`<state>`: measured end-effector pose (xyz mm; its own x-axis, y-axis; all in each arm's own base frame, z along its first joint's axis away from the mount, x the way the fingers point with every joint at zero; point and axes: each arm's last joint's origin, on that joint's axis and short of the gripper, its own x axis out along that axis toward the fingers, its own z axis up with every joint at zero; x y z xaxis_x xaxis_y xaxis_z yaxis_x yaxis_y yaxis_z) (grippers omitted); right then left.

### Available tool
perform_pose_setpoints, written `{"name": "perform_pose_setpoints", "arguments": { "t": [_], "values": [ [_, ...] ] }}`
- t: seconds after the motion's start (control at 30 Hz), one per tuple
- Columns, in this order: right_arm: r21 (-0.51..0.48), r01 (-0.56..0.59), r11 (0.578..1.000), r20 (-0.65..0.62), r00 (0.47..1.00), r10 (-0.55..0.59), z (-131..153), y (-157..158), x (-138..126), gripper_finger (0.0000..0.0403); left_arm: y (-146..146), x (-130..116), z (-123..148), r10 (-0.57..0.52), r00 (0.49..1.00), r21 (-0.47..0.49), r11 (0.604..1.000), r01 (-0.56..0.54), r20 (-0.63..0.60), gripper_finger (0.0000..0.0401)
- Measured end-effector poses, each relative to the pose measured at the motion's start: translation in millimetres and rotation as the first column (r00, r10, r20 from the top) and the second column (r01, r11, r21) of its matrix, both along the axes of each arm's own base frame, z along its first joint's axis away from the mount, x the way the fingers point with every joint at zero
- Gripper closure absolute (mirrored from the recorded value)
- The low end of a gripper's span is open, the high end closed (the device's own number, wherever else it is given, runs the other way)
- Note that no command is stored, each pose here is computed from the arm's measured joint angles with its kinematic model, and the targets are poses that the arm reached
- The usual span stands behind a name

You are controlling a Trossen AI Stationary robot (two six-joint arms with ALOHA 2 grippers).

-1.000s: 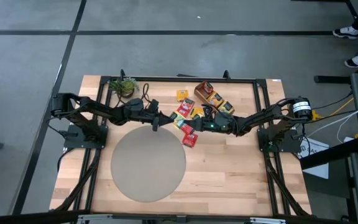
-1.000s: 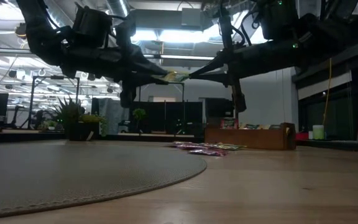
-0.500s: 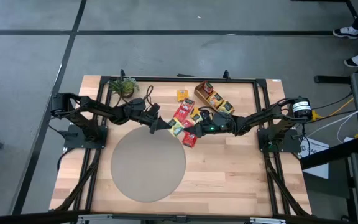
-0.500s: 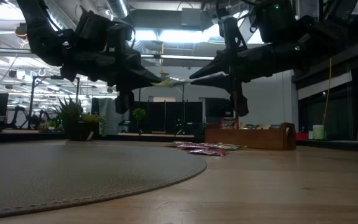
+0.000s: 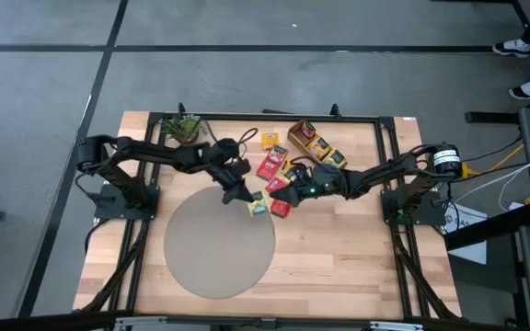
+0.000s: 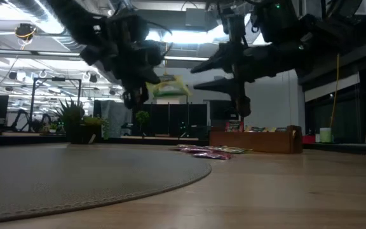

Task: Pick & Place Tea
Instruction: Put the yellow tea bag into the bottom section of the wooden organizer

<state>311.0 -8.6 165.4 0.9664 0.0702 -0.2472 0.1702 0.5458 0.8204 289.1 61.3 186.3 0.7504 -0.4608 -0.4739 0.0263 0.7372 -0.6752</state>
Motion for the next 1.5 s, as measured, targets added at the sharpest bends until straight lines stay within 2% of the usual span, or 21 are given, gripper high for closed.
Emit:
{"name": "perform_pose_setpoints", "arguments": {
  "t": [0.13, 0.3, 0.47, 0.6, 0.77, 1.0, 1.1, 1.2, 1.37, 1.5],
  "values": [
    [-0.085, -0.043, 0.995, 0.025, 0.999, 0.046, 10.7, 0.3, 8.8, 0.0269, 2.3, 13.2, 4.0, -0.036, 0.999, -0.013, 0.999, 0.036, 0.010, 0.0399],
    [-0.102, -0.063, 0.993, -0.063, 0.996, 0.057, 12.1, 0.5, 14.7, 0.0269, 6.4, 22.8, 5.2, -0.064, 0.998, -0.028, 0.997, 0.065, 0.025, 0.0399],
    [-0.134, -0.078, 0.988, -0.077, 0.995, 0.068, 11.7, 0.4, 15.0, 0.0272, 6.0, 23.5, 5.8, -0.086, 0.996, -0.046, 0.995, 0.087, 0.028, 0.0399],
    [-0.128, -0.095, 0.987, -0.069, 0.994, 0.087, 12.4, 1.1, 15.3, 0.0307, 5.8, 22.7, 4.7, -0.086, 0.996, -0.051, 0.995, 0.087, 0.014, 0.0399],
    [-0.126, -0.119, 0.985, -0.015, 0.993, 0.118, 17.5, 2.0, 16.7, 0.0389, 5.8, 22.5, 4.5, -0.086, 0.996, -0.052, 0.995, 0.087, 0.012, 0.0398],
    [-0.116, -0.115, 0.987, 0.004, 0.993, 0.116, 19.3, 2.1, 17.2, 0.0397, 6.1, 22.6, 4.5, -0.078, 0.997, -0.046, 0.996, 0.078, 0.010, 0.0397],
    [-0.051, -0.108, 0.993, -0.001, 0.994, 0.108, 19.1, 6.1, 17.2, 0.0397, 6.2, 22.7, 4.4, -0.072, 0.997, -0.041, 0.997, 0.072, 0.008, 0.0396],
    [-0.041, -0.134, 0.990, -0.010, 0.991, 0.133, 17.4, 13.7, 16.2, 0.0399, 6.0, 22.8, 4.4, -0.072, 0.997, -0.041, 0.997, 0.073, 0.008, 0.0383],
    [0.062, -0.166, 0.984, -0.048, 0.984, 0.170, 12.5, 26.6, 9.5, 0.0399, 5.9, 22.5, 4.4, -0.056, 0.998, -0.088, 0.995, 0.054, -0.018, 0.0336],
    [0.066, -0.186, 0.980, -0.087, 0.978, 0.192, 20.4, 33.6, 1.7, 0.0400, 4.2, 22.1, 5.1, -0.087, 0.996, -0.137, 0.987, 0.083, -0.020, 0.0299]
  ]
}}
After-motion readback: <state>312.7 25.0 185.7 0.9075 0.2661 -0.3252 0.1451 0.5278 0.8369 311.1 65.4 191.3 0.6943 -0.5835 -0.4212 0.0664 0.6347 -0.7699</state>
